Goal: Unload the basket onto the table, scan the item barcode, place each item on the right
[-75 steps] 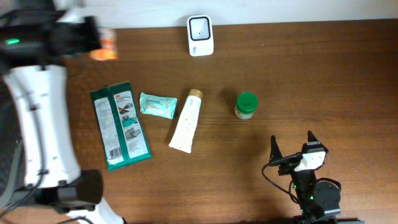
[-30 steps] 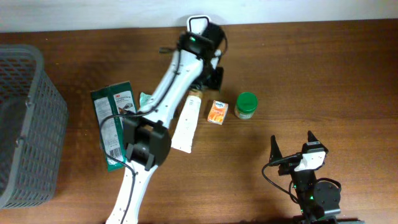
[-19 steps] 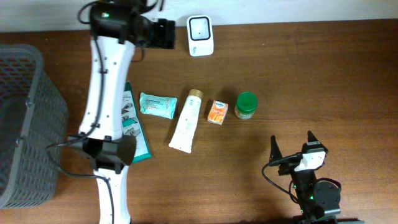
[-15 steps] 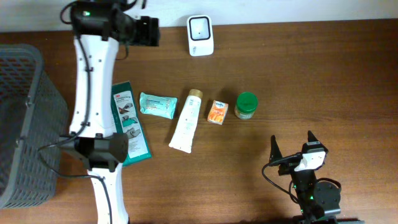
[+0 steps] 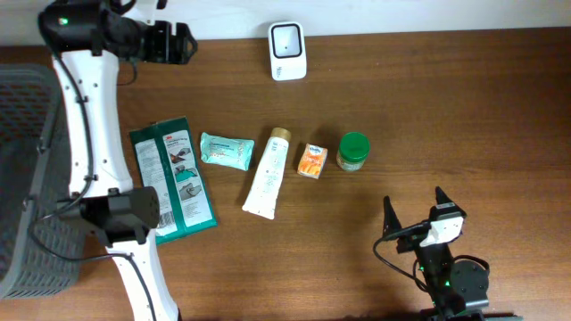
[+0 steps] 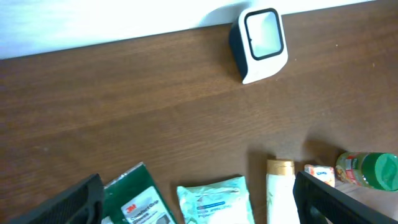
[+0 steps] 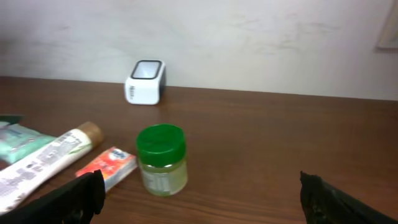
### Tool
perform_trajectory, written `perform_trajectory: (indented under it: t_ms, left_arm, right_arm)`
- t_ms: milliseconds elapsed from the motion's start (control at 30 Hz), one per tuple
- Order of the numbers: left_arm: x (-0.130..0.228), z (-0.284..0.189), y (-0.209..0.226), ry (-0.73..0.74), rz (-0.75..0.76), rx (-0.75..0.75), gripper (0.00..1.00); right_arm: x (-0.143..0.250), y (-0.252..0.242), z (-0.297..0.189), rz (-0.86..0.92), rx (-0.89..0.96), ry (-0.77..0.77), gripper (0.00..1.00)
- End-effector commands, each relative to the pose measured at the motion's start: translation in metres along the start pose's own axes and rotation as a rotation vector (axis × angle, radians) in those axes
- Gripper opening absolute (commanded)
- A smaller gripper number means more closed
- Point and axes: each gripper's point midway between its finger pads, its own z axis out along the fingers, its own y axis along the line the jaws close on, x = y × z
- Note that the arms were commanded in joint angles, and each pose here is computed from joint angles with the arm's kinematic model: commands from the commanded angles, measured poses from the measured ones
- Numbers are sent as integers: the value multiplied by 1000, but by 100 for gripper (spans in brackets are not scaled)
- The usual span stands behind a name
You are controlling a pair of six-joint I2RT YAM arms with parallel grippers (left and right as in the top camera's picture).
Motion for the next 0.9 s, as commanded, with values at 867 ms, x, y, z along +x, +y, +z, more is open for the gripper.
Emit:
perform_trajectory:
  t_ms: [867]
  left_arm:
    - [-3, -11, 4, -29, 29, 24, 99]
  right_arm:
    - [-119, 34, 57, 141, -189, 798, 98]
